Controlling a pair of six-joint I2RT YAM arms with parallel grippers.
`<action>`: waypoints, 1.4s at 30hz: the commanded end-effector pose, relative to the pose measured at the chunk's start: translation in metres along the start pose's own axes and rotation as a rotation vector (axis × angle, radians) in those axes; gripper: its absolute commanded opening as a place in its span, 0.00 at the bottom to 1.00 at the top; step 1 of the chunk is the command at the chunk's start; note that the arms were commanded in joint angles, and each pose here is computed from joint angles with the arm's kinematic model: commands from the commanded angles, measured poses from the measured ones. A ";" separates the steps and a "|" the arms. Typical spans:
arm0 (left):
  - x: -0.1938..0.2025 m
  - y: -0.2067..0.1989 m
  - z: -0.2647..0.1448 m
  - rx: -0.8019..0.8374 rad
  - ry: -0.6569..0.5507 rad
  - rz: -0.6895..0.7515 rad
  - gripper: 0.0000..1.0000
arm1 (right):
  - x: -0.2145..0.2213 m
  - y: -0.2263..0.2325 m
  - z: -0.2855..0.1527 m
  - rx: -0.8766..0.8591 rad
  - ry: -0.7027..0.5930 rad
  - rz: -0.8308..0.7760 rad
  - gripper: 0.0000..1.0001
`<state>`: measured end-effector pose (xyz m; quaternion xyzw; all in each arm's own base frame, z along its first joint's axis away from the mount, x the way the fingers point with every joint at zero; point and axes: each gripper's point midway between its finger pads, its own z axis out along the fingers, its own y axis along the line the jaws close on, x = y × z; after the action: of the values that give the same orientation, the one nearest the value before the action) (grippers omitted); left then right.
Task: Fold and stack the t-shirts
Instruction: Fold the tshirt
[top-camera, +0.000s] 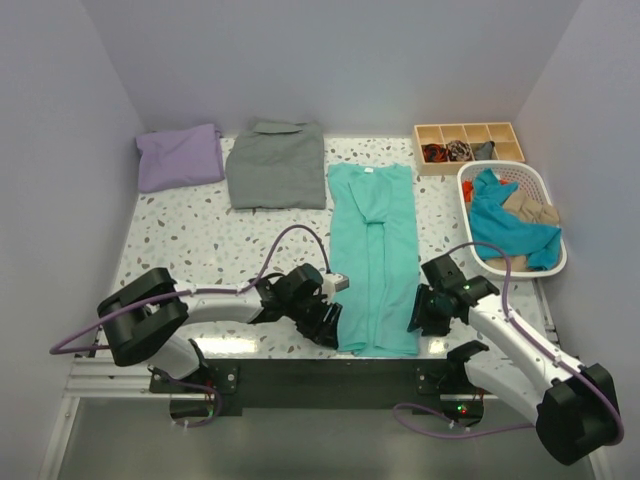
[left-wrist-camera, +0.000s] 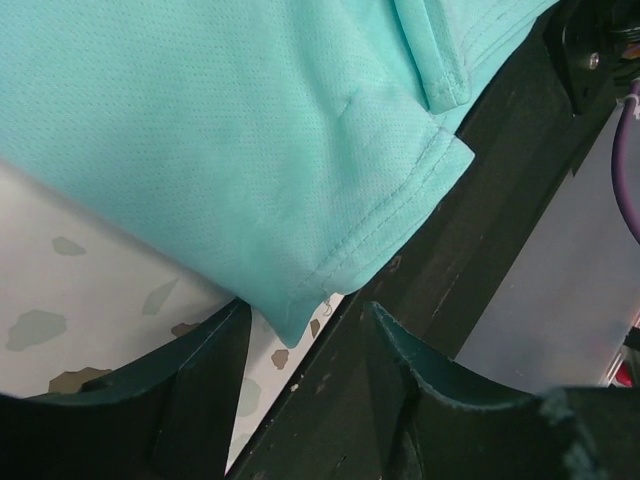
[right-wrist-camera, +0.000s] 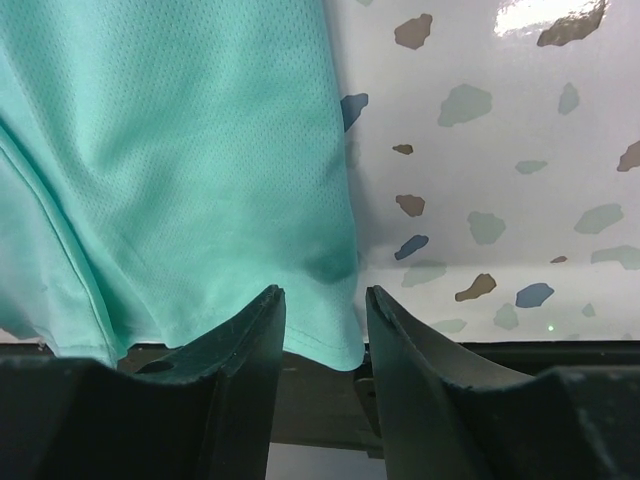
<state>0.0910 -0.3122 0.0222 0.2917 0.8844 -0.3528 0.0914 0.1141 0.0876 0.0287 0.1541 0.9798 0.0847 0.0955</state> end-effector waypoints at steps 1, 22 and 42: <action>0.019 0.026 0.004 -0.099 0.051 -0.014 0.56 | 0.007 0.002 0.003 -0.017 0.030 0.023 0.43; -0.018 0.016 -0.006 -0.144 0.025 0.054 0.00 | -0.046 0.044 -0.026 -0.129 -0.130 -0.083 0.00; -0.138 0.031 -0.047 -0.235 -0.179 0.076 0.00 | -0.116 0.075 -0.043 -0.080 -0.273 -0.159 0.01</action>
<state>0.1975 -0.3161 0.0706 0.2684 0.9056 -0.2688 0.1887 0.2046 0.1147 0.0848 0.0919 0.9719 0.1041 0.1902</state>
